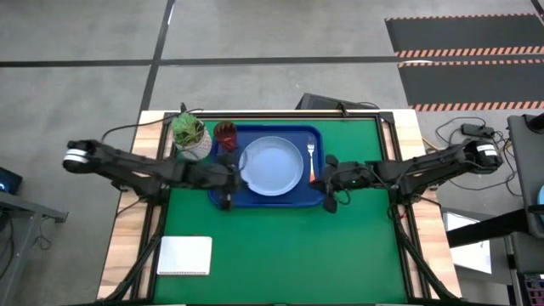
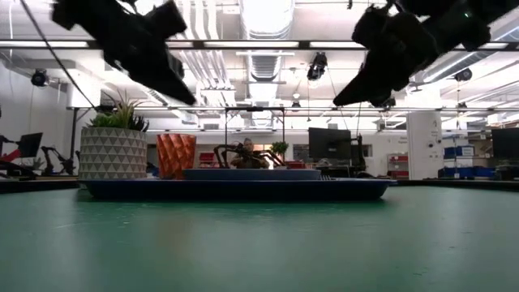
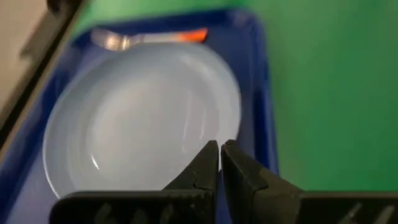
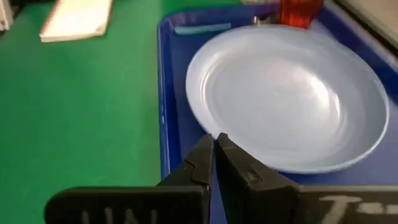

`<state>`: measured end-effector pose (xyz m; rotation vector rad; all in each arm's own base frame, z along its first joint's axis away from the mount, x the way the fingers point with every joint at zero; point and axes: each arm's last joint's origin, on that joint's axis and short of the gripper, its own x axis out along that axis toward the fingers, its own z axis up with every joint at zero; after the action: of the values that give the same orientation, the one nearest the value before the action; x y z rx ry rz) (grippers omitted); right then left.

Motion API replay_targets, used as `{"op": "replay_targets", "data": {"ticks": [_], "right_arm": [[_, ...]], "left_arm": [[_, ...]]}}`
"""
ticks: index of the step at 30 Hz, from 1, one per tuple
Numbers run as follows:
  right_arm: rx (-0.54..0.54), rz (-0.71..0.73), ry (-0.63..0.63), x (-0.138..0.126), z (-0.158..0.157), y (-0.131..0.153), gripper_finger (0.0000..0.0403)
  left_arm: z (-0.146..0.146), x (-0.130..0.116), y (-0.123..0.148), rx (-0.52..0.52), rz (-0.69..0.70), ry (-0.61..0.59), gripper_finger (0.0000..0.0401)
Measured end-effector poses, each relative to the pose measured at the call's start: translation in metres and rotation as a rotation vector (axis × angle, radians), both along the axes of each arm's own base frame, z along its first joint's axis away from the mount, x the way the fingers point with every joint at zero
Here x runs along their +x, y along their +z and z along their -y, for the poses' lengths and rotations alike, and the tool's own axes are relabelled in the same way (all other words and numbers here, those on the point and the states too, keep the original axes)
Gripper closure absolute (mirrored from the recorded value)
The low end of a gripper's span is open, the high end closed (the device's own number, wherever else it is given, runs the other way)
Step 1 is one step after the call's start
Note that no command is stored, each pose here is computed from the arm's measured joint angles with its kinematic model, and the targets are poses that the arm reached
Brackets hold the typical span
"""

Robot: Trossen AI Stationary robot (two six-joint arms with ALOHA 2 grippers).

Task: Pick and place plate/cup/fork/spoon on tray
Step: Return to Home Position

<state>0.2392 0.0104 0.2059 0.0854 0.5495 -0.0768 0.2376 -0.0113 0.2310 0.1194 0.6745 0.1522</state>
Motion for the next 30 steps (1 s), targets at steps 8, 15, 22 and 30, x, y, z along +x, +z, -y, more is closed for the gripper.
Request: {"op": "replay_targets", "data": {"ticks": [8, 15, 22, 30], "right_arm": [[-0.015, 0.204, 0.093, -0.035, 0.0, -0.015, 0.0394], [-0.004, 0.313, 0.086, -0.07, 0.002, -0.028, 0.0394], [-0.006, 0.41, 0.085, -0.095, 0.003, -0.035, 0.0394], [-0.053, 0.543, 0.097, -0.116, 0.004, -0.034, 0.0394]], "left_arm": [[0.0, -0.052, 0.006, -0.003, 0.233, -0.031, 0.04], [-0.004, -0.091, -0.009, -0.01, 0.393, -0.031, 0.04], [-0.007, -0.117, -0.021, 0.003, 0.498, -0.037, 0.04], [-0.008, -0.133, -0.037, 0.023, 0.582, -0.043, 0.04]]}}
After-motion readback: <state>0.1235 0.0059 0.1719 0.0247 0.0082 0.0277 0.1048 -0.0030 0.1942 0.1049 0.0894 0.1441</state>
